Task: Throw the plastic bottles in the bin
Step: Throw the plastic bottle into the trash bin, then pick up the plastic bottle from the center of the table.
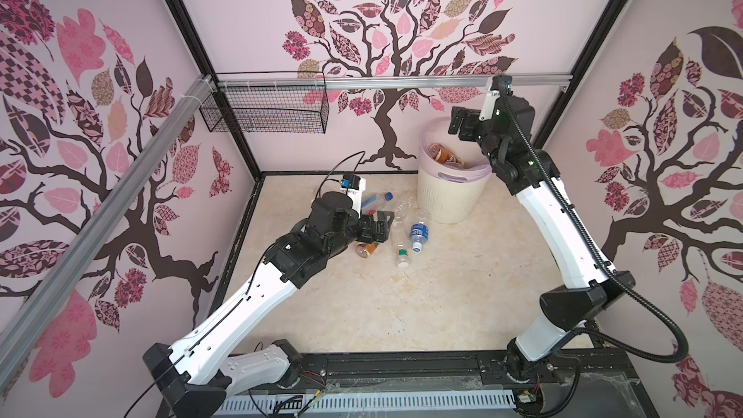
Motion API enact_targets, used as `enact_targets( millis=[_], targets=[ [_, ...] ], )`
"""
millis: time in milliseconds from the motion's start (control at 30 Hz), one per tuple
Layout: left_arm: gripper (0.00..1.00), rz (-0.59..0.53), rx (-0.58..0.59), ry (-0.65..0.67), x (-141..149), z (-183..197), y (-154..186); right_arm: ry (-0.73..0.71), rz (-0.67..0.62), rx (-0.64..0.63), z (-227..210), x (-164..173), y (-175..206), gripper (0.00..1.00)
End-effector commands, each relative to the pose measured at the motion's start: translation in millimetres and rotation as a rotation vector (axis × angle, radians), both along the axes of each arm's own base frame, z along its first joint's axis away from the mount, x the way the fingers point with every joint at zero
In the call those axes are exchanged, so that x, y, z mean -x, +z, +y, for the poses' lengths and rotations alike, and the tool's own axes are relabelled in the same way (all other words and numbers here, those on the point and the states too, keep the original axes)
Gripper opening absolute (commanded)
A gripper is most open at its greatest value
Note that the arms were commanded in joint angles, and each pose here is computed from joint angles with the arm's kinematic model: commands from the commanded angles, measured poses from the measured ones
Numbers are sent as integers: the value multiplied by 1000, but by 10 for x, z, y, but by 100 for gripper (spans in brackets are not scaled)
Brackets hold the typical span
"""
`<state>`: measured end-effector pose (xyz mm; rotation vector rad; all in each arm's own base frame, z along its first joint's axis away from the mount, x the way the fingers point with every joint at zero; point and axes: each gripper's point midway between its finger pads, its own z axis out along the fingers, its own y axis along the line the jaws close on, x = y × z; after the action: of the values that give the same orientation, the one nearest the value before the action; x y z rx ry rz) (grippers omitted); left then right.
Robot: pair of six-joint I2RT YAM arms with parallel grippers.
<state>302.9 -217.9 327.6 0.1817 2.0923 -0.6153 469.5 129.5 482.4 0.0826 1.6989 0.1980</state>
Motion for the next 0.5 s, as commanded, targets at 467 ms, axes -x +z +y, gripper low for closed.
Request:
enact_targets(
  millis=[467],
  targets=[
    [98,521,-138,73,-395,190,-1780,332,426,-173,724,1079,-2096,100]
  ],
)
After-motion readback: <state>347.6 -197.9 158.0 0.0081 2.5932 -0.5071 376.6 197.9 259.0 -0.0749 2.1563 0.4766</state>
